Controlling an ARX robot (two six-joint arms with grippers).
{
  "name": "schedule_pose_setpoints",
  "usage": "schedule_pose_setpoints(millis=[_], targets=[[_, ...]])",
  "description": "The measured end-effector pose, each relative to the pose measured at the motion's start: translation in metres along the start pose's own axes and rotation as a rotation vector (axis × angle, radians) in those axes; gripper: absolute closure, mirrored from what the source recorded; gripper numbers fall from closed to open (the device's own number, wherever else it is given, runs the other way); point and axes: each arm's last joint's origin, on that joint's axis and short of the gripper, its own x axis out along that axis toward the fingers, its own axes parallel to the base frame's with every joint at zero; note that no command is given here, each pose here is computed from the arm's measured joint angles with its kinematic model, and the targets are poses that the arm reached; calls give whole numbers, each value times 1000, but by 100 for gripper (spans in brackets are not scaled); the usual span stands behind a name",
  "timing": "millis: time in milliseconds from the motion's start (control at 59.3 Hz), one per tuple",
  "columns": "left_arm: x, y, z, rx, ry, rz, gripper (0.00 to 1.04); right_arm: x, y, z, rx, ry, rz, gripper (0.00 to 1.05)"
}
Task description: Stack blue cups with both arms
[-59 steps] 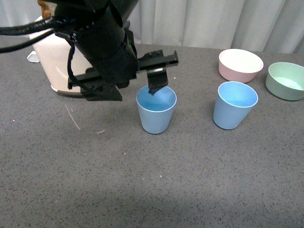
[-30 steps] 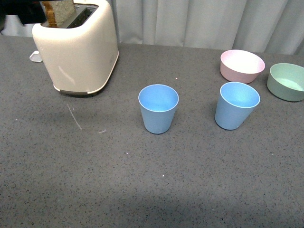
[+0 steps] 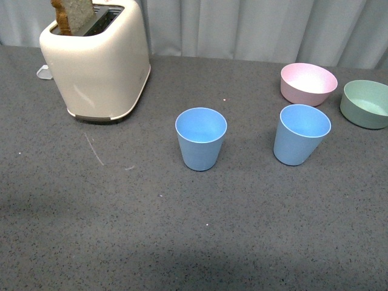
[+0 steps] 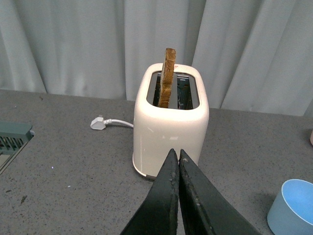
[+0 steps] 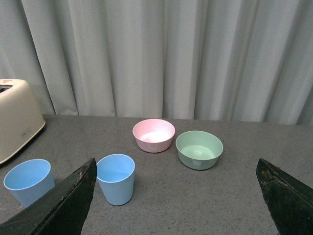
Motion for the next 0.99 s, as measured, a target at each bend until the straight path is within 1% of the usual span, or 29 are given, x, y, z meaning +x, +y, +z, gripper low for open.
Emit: schedule_pose_setpoints(millis=[236,287,404,994], targets=[[-22,8,0,1,3,-3,101,0,0,0,0,0,0,10],[-26,13,0,0,4,-22,101,0,0,0,0,0,0,10],[-36,19,0,0,2,5,101,0,0,0,0,0,0,10],[-68,19,10,0,-30,-1,101,0,0,0,0,0,0,10]])
